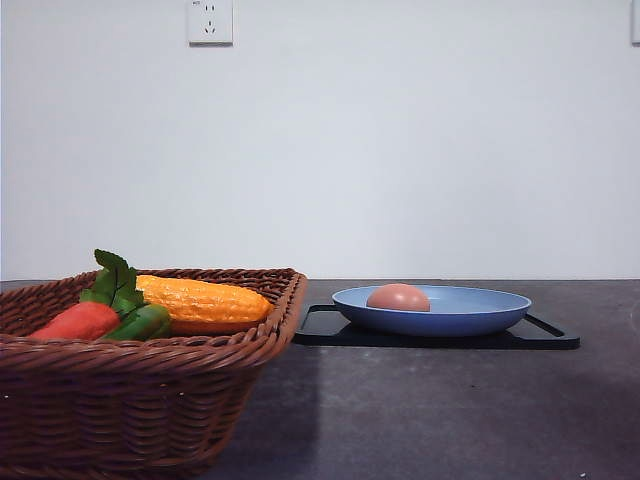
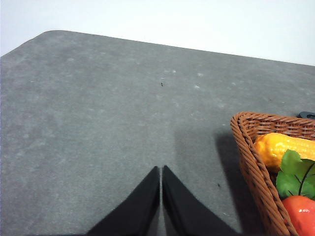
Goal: Transfer egg from basket to plate and serve
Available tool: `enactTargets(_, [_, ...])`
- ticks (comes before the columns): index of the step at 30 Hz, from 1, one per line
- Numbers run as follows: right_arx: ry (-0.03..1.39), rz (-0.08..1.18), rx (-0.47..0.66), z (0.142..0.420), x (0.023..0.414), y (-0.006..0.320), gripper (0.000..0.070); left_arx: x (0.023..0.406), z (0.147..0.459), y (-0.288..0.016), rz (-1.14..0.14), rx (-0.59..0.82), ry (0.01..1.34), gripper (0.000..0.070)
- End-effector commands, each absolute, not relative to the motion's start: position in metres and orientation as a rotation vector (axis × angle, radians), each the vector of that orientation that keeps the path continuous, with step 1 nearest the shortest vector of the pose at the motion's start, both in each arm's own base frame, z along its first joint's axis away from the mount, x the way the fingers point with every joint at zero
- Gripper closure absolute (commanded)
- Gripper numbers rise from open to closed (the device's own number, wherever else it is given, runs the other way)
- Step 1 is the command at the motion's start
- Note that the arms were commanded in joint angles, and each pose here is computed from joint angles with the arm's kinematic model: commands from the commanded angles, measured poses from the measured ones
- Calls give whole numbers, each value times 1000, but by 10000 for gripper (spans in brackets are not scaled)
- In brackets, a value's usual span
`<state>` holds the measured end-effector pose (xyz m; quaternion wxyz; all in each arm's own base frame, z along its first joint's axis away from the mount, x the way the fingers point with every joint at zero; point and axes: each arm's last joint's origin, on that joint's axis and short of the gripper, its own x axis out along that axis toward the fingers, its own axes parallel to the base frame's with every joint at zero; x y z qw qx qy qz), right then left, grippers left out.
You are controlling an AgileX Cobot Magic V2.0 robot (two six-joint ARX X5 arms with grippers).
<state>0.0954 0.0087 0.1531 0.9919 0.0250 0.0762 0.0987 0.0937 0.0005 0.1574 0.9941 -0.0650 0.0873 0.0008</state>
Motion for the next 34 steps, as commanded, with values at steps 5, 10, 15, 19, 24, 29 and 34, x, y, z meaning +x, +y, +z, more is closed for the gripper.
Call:
enactTargets(5, [159,196,60,151,96,9,700,94,148,1,5,-139,214,700])
enactTargets(10, [159,196,60,151,96,9,700,94,148,1,5,-139,214,700])
enactTargets(15, [159,196,60,151,96,9,700,94,148,1,5,-139,214,700])
enactTargets(19, [159,196,60,151,96,9,700,94,148,1,5,-139,214,700])
enactTargets(24, [159,197,60,151,96,9,700,94,148,1,5,-139,214,700])
enactTargets(29, [159,197,60,151,96,9,700,94,148,1,5,-139,214,700])
enactTargets(34, [159,196,60,151,96,9,700,94,148,1,5,-139,214,700])
